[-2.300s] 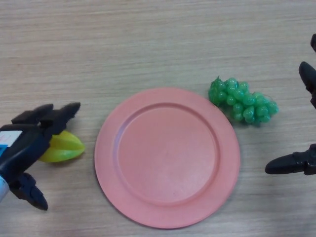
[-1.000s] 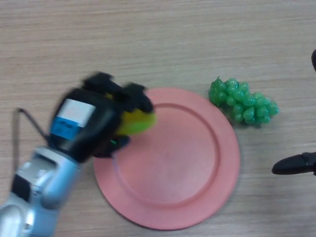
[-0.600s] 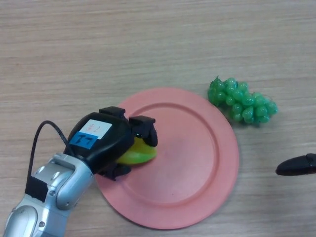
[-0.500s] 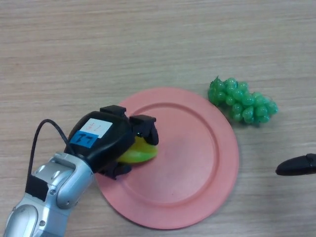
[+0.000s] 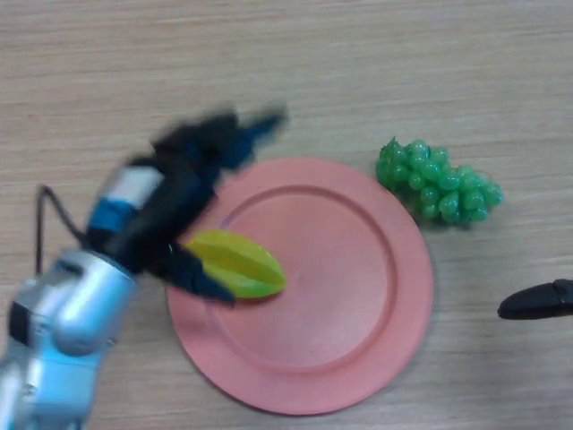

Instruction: Pick up the yellow starfruit and place it on the plate

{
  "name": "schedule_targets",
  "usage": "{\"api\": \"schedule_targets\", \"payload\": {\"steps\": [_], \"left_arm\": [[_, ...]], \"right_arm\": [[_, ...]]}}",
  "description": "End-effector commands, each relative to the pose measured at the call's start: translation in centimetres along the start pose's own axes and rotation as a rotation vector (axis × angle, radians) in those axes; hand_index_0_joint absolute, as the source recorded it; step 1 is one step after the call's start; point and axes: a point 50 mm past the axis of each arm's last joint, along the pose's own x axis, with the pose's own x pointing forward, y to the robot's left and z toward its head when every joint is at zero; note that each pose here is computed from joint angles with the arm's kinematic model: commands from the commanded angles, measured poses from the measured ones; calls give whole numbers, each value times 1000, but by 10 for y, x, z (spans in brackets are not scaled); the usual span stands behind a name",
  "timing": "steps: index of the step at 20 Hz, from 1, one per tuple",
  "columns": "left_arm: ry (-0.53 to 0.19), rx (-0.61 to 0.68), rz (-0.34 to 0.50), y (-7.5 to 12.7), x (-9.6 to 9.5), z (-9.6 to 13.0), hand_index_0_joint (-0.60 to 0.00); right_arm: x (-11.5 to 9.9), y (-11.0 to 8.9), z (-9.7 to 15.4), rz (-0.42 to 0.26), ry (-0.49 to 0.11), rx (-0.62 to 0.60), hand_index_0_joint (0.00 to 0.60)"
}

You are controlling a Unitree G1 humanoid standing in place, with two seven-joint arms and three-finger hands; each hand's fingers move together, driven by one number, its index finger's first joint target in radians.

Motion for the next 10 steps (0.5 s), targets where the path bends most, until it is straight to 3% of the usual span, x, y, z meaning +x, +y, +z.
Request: {"api": "schedule_targets", "payload": {"steps": [1, 5, 10], "left_arm": [[-58, -250, 150, 48, -4, 7, 0], [-4, -565, 213, 69, -23, -9, 0], [-4, -561, 232, 73, -43, -10, 0]], "right_arm": [[0, -3, 27, -32, -160, -60, 0], [1, 1, 25, -11, -141, -52, 0], [3, 7, 24, 9, -140, -39, 0]]}}
